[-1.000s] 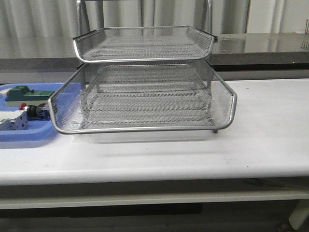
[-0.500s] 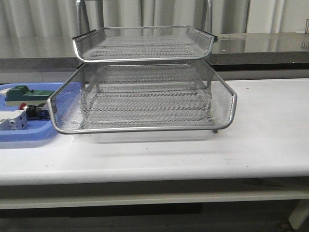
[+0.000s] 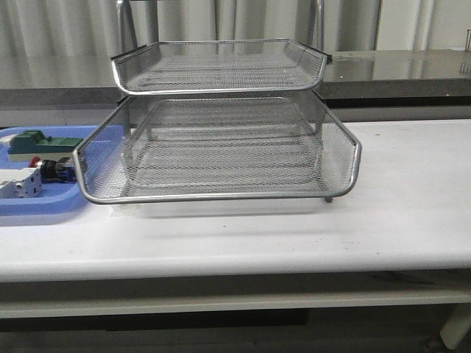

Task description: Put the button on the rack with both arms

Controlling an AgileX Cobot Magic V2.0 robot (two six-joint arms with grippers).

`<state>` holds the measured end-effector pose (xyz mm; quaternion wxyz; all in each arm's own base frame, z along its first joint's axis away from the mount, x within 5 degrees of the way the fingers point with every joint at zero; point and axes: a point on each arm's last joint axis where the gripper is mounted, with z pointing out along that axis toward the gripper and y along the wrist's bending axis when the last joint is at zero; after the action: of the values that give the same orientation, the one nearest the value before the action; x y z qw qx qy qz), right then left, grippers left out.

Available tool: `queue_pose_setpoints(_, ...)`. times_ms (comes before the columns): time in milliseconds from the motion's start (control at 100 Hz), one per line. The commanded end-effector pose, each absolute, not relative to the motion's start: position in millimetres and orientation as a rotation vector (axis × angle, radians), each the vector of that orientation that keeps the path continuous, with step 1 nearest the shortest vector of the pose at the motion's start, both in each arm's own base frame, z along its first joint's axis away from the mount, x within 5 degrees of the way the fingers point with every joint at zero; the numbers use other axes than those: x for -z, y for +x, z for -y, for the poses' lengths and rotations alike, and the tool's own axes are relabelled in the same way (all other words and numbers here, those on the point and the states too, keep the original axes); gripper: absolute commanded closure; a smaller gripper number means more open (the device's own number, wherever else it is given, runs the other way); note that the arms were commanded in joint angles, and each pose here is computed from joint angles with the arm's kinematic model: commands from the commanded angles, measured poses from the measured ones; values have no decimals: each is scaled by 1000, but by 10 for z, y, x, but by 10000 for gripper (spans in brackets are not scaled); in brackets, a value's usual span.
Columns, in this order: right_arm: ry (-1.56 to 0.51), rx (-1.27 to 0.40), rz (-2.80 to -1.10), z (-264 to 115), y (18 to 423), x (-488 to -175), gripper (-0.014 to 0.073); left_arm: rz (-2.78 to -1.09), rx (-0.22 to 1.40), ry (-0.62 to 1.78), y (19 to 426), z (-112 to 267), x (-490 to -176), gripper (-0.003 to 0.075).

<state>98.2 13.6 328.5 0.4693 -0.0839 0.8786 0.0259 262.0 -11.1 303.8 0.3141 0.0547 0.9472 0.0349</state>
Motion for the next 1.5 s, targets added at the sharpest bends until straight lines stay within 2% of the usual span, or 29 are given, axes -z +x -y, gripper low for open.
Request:
queue_pose_setpoints(0, -200, -57, -2064, -134, 1000, -3438, 663, -2389, -88, 143, 2648, 118, -3229, 149)
queue_pose_setpoints(360, -200, -57, -2064, -134, 1000, -3438, 663, -2277, -70, 137, 2755, 137, -3350, 149)
queue_pose_setpoints(520, -200, -57, -2064, -134, 1000, -3438, 663, -2237, -146, 255, 3013, 143, -3489, 148)
queue_pose_setpoints(710, -200, -57, -2064, -134, 1000, -3438, 663, -2242, -209, 425, 3453, 181, -3511, 148)
queue_pose_setpoints(1090, -200, -57, -2064, -134, 1000, -3438, 663, -2383, -271, 681, 4272, 234, -3167, 148)
queue_pose_setpoints(1490, -200, -57, -2064, -134, 1000, -3438, 663, -2429, -245, 938, 4700, 306, -2748, 148)
